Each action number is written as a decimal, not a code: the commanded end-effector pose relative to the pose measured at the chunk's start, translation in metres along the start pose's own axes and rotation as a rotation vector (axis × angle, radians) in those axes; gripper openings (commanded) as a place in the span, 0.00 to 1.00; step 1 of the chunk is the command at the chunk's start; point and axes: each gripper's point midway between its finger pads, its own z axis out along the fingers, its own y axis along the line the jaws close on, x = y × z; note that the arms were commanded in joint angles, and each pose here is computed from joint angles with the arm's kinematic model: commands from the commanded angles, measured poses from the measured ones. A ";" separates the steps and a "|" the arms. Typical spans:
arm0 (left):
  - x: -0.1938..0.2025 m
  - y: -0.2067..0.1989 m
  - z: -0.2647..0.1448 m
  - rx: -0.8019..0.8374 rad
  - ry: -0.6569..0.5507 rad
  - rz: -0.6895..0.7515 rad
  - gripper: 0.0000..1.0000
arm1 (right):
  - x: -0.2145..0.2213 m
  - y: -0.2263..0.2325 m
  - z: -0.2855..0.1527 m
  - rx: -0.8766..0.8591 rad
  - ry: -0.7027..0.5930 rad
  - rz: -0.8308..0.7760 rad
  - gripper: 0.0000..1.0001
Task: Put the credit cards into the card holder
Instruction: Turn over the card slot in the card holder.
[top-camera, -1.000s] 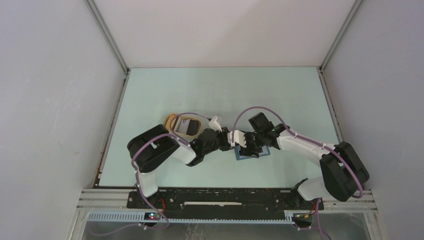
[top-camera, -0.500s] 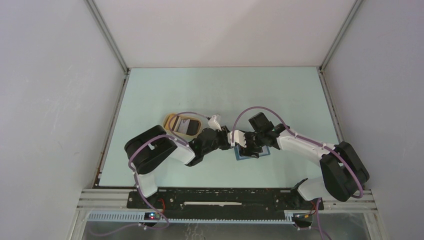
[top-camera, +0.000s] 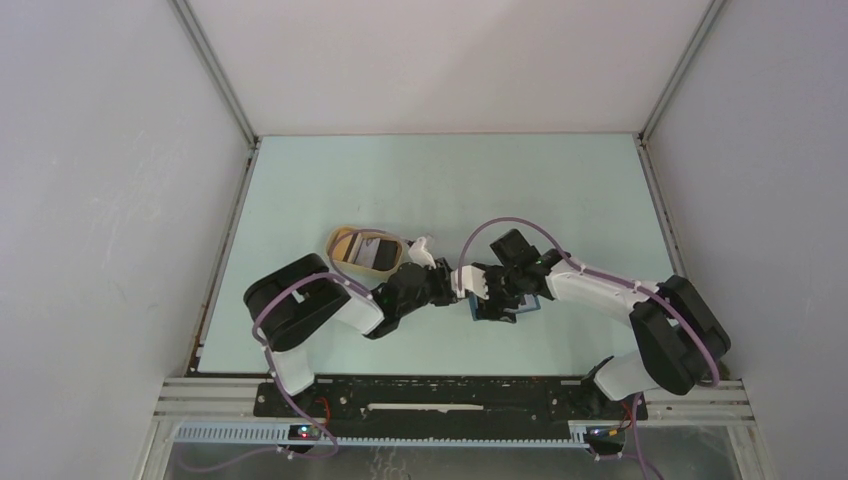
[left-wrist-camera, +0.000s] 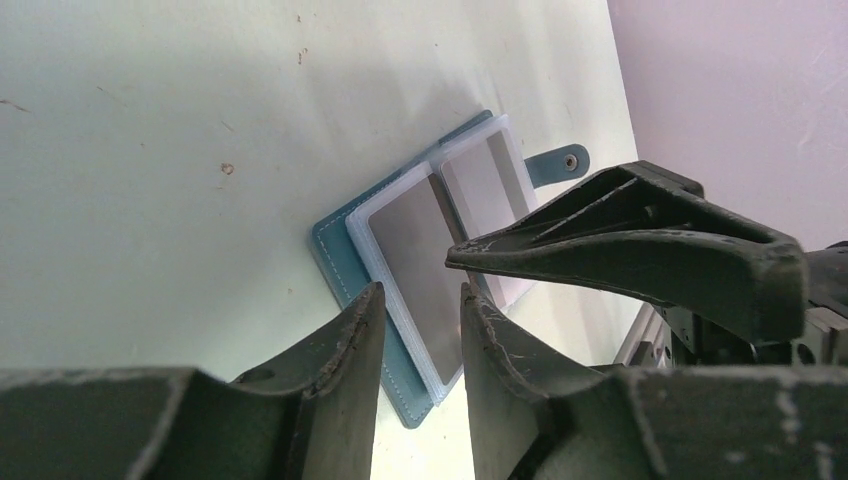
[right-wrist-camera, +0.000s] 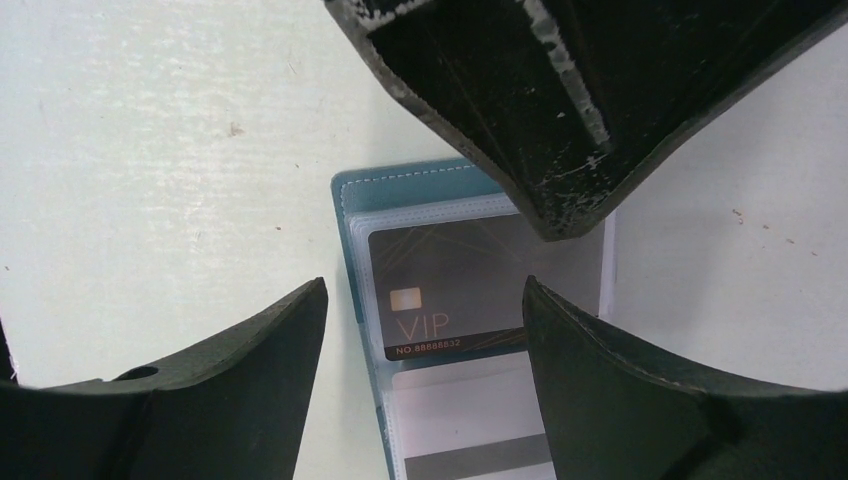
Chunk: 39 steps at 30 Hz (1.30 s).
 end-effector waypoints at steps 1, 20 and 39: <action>-0.017 -0.011 -0.008 0.030 -0.072 0.044 0.39 | -0.002 -0.007 0.004 0.032 0.010 -0.001 0.81; -0.010 -0.019 -0.001 0.083 -0.049 -0.003 0.39 | -0.005 -0.023 -0.012 0.109 -0.016 0.020 0.67; -0.006 -0.030 0.007 0.130 -0.019 -0.044 0.38 | -0.004 -0.027 -0.017 0.125 -0.022 0.032 0.62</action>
